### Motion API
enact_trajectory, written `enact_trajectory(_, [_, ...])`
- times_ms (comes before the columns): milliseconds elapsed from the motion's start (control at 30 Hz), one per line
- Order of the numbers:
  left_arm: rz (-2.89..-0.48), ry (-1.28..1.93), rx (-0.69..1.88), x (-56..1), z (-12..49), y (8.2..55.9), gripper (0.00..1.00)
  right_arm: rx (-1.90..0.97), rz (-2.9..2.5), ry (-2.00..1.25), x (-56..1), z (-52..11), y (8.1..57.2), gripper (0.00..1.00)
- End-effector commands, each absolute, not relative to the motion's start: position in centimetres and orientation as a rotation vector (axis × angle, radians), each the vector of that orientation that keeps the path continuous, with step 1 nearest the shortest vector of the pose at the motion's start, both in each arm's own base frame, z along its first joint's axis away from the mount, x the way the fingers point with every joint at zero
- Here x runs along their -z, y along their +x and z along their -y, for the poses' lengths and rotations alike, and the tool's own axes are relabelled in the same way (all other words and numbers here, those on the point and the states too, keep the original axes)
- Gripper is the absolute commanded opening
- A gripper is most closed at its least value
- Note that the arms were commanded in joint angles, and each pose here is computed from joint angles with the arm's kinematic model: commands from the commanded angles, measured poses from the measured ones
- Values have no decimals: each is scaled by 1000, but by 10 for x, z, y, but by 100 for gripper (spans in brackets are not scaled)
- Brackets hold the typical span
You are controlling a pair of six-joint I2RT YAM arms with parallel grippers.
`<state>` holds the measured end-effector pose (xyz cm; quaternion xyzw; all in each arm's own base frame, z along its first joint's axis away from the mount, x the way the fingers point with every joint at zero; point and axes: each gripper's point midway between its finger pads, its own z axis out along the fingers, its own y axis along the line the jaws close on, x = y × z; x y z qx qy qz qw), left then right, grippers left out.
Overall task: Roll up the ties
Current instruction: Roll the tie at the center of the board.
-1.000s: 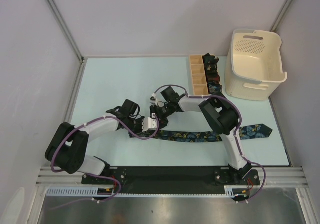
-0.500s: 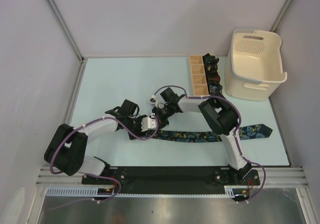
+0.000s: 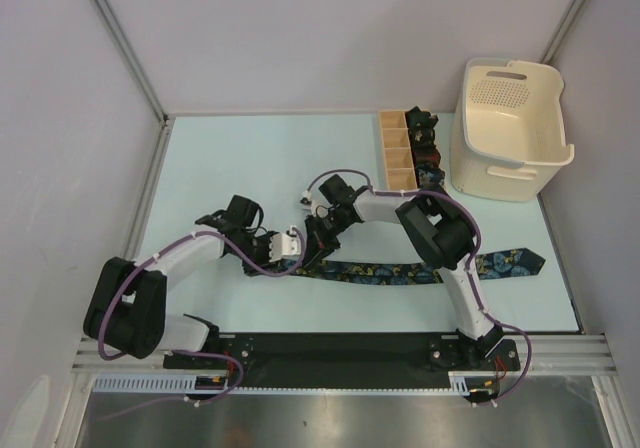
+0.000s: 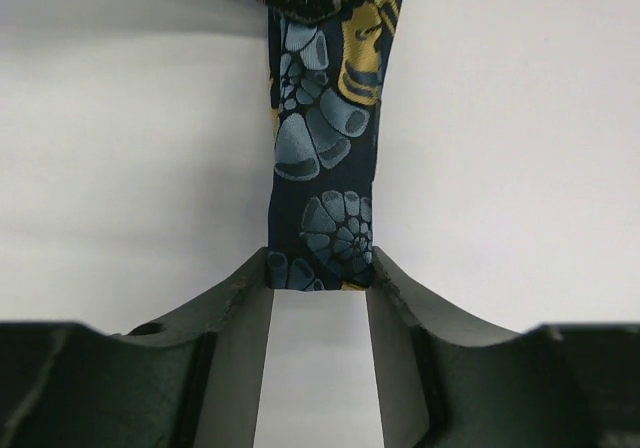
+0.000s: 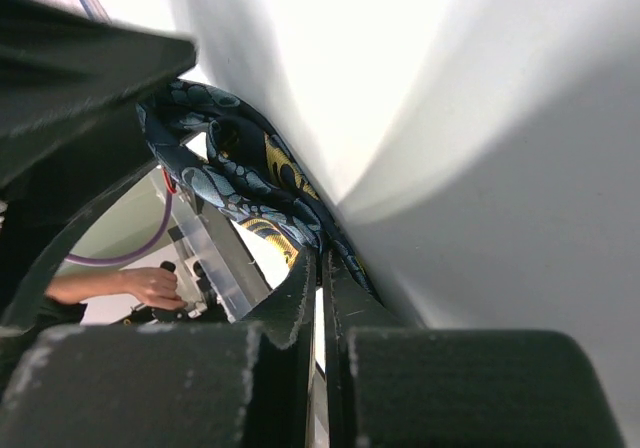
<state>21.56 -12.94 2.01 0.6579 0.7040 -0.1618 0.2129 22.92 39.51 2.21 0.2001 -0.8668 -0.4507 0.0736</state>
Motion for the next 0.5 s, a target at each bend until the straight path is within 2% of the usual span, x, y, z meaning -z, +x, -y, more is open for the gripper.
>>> enact_trajectory(0, [-1785,1819,528,-58,151,220,45,1297,2655,618,-9,-394,238,0])
enact_trajectory(467, [-1732,1846,652,-65,194,220,38,1309,2647,602,-9,-396,240,0])
